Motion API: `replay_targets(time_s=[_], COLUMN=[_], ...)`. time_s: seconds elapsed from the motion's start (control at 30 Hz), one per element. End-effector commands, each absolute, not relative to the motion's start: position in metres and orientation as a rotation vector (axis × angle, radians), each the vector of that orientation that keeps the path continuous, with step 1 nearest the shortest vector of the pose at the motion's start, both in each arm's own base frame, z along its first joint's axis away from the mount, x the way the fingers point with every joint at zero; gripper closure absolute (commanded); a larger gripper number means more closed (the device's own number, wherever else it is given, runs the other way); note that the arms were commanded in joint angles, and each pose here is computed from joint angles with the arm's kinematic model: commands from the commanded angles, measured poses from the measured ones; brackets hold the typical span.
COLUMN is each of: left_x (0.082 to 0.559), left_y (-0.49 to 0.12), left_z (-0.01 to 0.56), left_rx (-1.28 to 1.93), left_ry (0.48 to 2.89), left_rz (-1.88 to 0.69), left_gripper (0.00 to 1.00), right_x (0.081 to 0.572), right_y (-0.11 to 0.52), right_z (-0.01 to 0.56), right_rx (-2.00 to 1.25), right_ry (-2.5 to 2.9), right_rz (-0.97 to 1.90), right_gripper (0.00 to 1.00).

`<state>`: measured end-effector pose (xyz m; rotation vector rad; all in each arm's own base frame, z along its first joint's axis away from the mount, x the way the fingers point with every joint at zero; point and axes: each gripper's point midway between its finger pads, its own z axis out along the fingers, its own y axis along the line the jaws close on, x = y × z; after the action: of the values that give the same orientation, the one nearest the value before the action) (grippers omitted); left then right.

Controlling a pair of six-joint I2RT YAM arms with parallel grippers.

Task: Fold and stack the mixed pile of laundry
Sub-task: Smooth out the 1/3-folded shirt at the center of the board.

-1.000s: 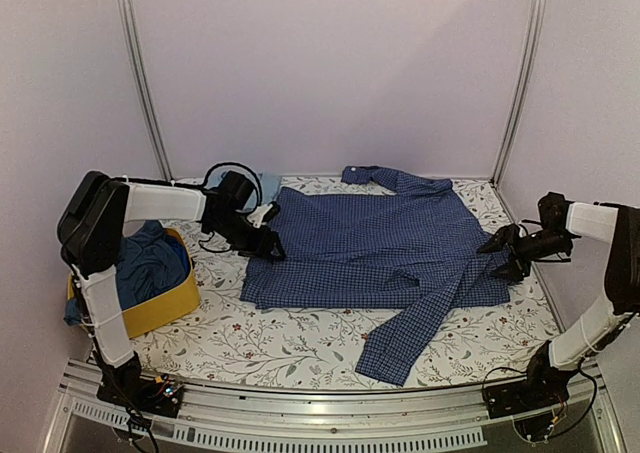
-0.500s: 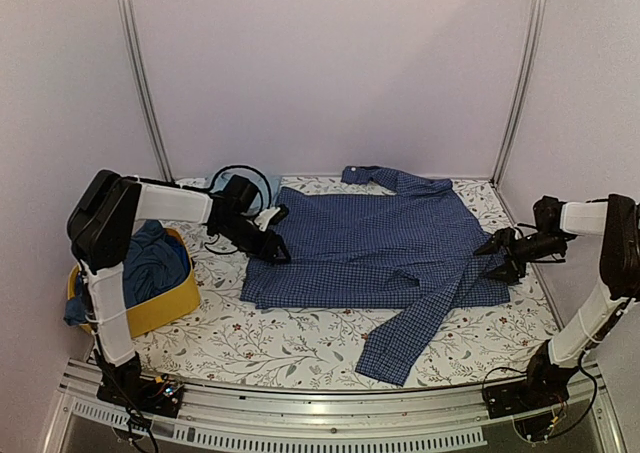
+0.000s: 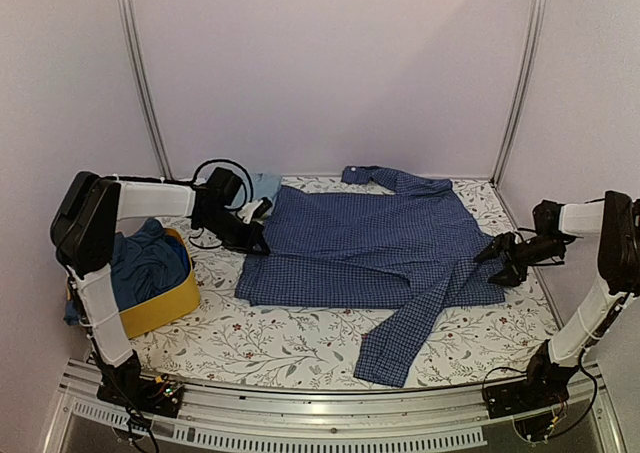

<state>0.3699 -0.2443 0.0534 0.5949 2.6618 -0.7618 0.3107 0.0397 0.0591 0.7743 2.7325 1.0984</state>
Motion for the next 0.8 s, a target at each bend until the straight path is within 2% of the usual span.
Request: replay_targets(time_s=[0.0, 0.1, 0.13, 0.2, 0.23, 0.37, 0.4, 0.57, 0.77], left_x=[0.389, 0.401, 0.406, 0.415, 0.419, 0.413, 0.404, 0.333, 0.287], left_y=[-0.224, -0.228, -0.227, -0.221, -0.220, -0.230, -0.236, -0.270, -0.264], left_z=[0.061, 0.053, 0.048, 0.040, 0.048, 0.119, 0.133, 0.139, 0.119], left_rx=[0.455, 0.439, 0.423, 0.383, 0.373, 0.443, 0.482, 0.651, 0.549], left_ry=[2.662, 2.674, 2.690, 2.720, 2.696, 2.450, 2.406, 2.418, 2.458], left_rz=[-0.717, -0.717, -0.697, -0.622, -0.607, -0.643, -0.663, -0.788, -0.939], left_gripper=[1.00, 1.00, 0.94, 0.69, 0.62, 0.30, 0.25, 0.23, 0.23], right_x=[0.307, 0.308, 0.309, 0.312, 0.316, 0.325, 0.325, 0.314, 0.261], right_y=[0.029, 0.024, 0.024, 0.027, 0.029, 0.041, 0.047, 0.114, 0.203], right_z=[0.045, 0.043, 0.043, 0.048, 0.055, 0.094, 0.104, 0.154, 0.188], right_rx=[0.785, 0.790, 0.787, 0.761, 0.735, 0.562, 0.508, 0.088, -0.551], right_ry=[2.759, 2.762, 2.763, 2.743, 2.718, 2.633, 2.619, 2.583, 2.521], right_rz=[1.035, 1.008, 1.005, 1.049, 1.075, 1.088, 1.081, 1.020, 0.868], right_gripper=[0.28, 0.26, 0.26, 0.27, 0.28, 0.33, 0.33, 0.34, 0.33])
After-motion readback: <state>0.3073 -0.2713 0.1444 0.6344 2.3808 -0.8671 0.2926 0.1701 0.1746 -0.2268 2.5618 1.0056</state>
